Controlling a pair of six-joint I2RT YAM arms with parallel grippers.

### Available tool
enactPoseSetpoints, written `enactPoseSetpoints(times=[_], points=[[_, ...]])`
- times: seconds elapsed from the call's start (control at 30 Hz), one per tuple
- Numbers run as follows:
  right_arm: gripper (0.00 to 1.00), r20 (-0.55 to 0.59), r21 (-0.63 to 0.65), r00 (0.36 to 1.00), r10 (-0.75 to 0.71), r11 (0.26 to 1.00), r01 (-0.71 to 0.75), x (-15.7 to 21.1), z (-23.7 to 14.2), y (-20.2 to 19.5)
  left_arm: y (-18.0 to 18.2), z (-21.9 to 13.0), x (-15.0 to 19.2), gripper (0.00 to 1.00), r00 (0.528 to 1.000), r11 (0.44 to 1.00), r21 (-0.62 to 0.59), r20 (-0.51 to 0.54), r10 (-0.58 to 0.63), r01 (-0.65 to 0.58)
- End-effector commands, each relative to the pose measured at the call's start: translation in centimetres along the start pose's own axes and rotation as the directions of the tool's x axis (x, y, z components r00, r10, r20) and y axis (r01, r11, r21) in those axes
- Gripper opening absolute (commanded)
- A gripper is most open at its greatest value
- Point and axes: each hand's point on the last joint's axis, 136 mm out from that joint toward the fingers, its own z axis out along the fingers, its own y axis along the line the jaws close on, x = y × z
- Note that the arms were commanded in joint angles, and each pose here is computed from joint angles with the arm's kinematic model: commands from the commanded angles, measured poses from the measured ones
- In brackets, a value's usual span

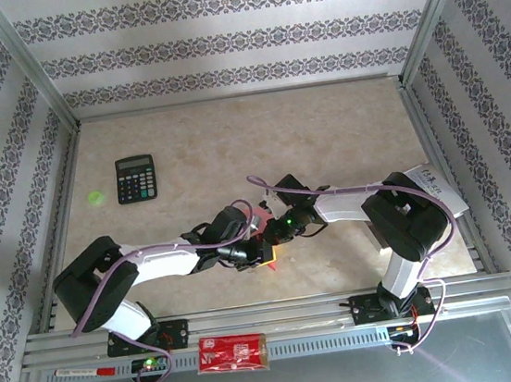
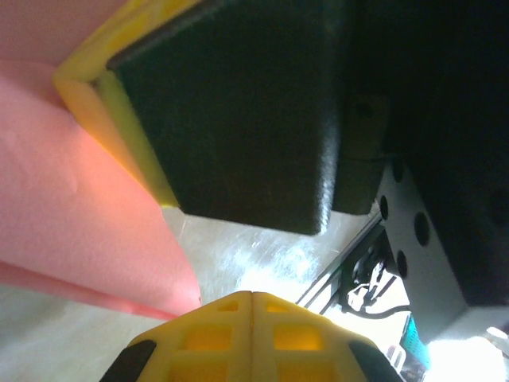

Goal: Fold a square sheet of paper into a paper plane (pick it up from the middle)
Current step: Perform the third fold on the triangle at the bottom-center of the table.

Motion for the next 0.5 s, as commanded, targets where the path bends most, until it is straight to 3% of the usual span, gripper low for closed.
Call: enactPoseSetpoints(times=[0.0,0.47], points=[[0.0,-0.132,0.181,0.985,0.115,0.979,-0.09,4.9,1.7,-4.8,-0.5,0.7,-0.2,0.0,1.0,1.0,0.026,0.018,0.002,-0.003],[0.0,-0.135,0.186,0.984,0.114,0.979,-0.087,5.2,1.7,-5.0,1.5,2.0,0.6,0.0,0.999,1.0,-0.02,-0.035,-0.025,0.024]])
